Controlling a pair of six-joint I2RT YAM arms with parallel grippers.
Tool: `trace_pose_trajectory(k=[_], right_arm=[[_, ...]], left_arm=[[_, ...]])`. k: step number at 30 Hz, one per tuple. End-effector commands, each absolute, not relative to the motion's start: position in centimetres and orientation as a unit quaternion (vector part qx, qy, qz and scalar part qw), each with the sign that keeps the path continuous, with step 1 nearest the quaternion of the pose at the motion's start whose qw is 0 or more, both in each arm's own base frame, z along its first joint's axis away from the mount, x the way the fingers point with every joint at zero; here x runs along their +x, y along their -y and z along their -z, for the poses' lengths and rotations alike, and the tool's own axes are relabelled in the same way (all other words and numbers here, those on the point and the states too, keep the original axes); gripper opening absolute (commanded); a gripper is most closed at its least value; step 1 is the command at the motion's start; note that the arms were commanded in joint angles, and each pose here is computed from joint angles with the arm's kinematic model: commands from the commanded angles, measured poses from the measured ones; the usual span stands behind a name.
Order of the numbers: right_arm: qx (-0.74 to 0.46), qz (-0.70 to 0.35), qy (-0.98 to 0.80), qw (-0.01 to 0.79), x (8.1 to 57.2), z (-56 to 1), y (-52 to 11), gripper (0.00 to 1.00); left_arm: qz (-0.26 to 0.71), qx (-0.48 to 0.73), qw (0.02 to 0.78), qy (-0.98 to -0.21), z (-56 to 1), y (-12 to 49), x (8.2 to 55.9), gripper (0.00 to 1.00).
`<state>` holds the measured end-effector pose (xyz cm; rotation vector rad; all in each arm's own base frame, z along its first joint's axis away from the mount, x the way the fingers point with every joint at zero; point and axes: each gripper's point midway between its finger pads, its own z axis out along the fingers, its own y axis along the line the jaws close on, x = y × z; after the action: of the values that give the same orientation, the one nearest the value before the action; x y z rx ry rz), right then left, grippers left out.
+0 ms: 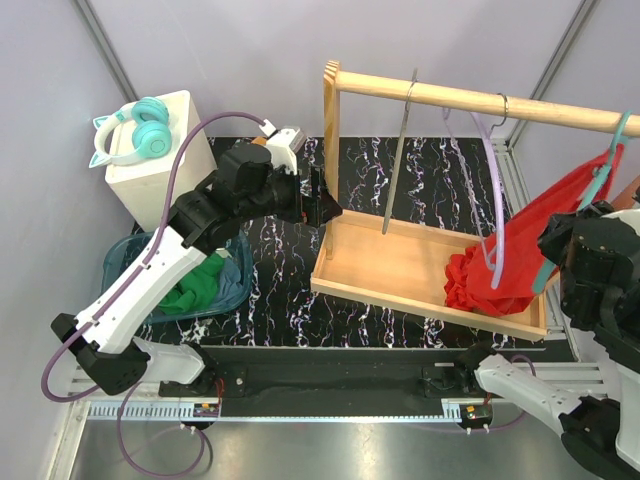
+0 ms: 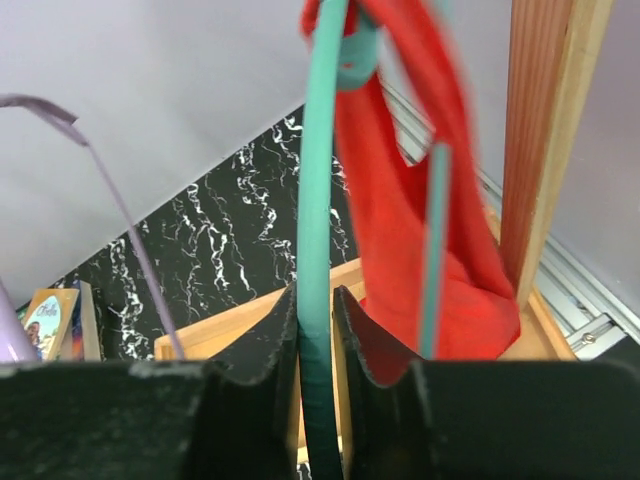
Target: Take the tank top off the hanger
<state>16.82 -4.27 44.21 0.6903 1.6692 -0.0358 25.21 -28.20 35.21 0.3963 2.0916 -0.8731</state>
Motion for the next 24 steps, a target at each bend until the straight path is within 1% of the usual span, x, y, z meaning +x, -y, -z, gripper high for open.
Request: trace_pose_trajectory(k=[1,3,7,9,15,24], right_arm=[[0.314,-0.025,-0.712,0.628,15.6,-43.7,4.5,0.20],[0.315,-0.060,-0.691,0.647,15.5,-44.5,4.2,0.18],[0.313,-0.083,-0.679,0.659,14.9,-45.6,4.3,0.03],[0.298,-0.082,-0.682,0.663,14.8,-46.1,4.1,0.00],[0.256,-0.130,-0.670,0.685,14.5,-48.8,2.8,0.00],[0.168,-0.233,-0.654,0.700,14.5,-52.9,-1.6,0.00]], left_arm=[[0.386,0.164,0.412,-0.809,-37.6,28.6,24.0,0.95],[0.398,0.163,0.399,-0.810,-37.4,28.9,23.4,0.95],[0.427,0.151,0.368,-0.812,-36.7,29.5,22.4,0.95],[0.438,0.139,0.356,-0.814,-36.0,29.7,22.0,0.95],[0.460,0.124,0.338,-0.812,-35.2,29.9,20.5,0.95],[0.487,0.128,0.322,-0.802,-35.3,31.1,18.1,0.95]])
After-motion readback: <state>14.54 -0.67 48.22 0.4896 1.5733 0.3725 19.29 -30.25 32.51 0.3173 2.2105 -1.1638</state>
